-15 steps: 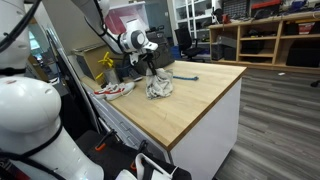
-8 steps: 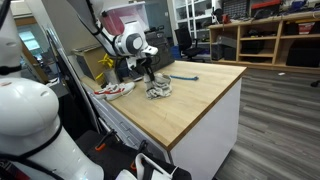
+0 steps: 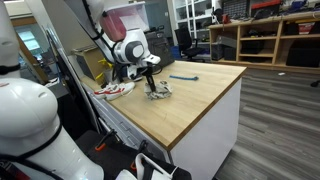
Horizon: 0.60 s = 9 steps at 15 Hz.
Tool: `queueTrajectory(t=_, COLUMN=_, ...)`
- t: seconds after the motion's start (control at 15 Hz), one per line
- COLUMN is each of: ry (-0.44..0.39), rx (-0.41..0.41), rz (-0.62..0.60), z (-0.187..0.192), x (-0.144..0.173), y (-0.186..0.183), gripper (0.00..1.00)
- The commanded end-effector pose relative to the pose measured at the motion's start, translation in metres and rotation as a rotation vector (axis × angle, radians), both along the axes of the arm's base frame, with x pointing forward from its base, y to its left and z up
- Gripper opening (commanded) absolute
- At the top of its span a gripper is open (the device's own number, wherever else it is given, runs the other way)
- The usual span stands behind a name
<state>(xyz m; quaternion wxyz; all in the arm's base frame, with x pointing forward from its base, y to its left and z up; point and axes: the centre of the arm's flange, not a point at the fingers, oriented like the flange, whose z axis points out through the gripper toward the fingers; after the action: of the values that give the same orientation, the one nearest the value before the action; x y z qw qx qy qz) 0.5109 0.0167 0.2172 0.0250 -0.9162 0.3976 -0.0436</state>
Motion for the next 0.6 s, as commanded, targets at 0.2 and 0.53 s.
queueTrajectory(t=0.2, ry=0.006, rx=0.011, rz=0.0, z=-0.004, x=-0.031, y=-0.003, gripper=0.51)
queueTrajectory(t=0.53, ry=-0.03, rx=0.041, rz=0.015, z=0.022, x=-0.029, y=0.012, gripper=0.88)
